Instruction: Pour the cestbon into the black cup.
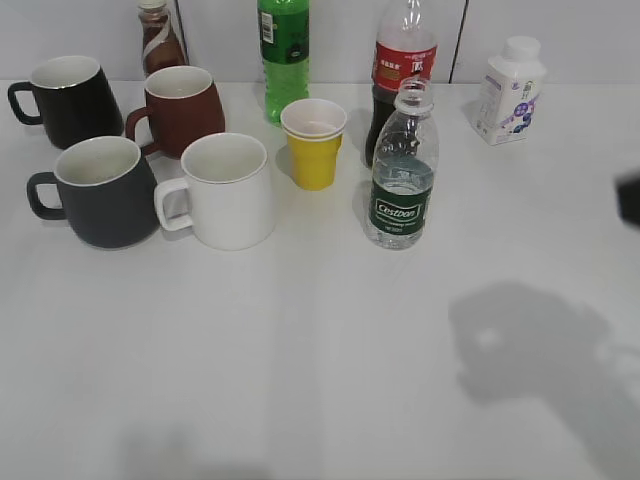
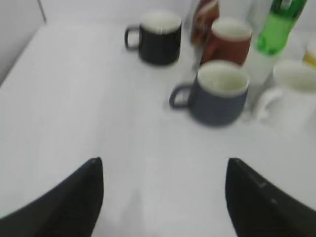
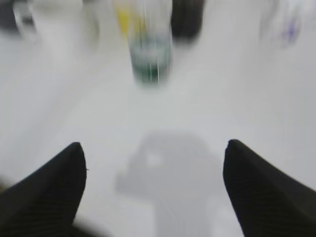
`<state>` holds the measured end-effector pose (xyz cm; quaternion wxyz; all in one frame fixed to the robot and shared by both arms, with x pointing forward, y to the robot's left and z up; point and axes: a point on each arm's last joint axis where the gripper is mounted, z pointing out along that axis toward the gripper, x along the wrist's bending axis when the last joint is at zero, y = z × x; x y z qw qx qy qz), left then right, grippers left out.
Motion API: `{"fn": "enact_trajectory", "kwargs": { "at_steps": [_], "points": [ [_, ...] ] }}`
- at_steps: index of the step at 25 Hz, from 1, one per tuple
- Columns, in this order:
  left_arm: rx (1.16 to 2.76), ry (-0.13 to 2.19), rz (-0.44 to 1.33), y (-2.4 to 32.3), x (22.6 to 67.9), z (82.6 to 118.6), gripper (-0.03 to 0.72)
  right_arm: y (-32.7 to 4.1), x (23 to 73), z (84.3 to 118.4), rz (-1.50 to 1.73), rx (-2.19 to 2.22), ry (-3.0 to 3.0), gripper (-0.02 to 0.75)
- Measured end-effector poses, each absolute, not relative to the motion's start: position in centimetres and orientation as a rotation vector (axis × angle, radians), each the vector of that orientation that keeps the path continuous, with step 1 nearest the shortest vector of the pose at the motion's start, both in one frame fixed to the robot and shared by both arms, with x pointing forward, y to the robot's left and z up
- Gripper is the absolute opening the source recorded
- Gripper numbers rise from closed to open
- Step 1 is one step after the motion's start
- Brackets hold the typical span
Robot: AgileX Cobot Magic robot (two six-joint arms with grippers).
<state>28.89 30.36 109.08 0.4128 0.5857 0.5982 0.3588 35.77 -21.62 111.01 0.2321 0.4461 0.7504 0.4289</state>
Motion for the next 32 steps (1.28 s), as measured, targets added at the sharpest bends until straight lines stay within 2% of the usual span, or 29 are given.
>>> {"fn": "enact_trajectory", "kwargs": {
  "at_steps": [5, 11, 19, 32],
  "points": [
    [1.586, 1.606, 0.818, 31.1, 25.0, 107.1, 0.585, -25.0, 31.5, 108.8, 0.891, 1.394, 2.252, 0.645],
    [1.623, 1.624, 0.786, 31.3, 23.5, 106.3, 0.585, -27.7, 28.1, 105.5, 0.876, 1.408, 2.254, 0.627],
    [1.58, 1.556, 0.792, 30.8, 24.5, 106.0, 0.579, -28.7, 27.1, 105.2, 1.03, 1.347, 2.157, 0.591],
    [1.564, 1.572, 0.803, 30.8, 24.5, 106.0, 0.46, -29.0, 27.0, 105.2, 1.016, 1.408, 2.092, 0.575]
  ]
}}
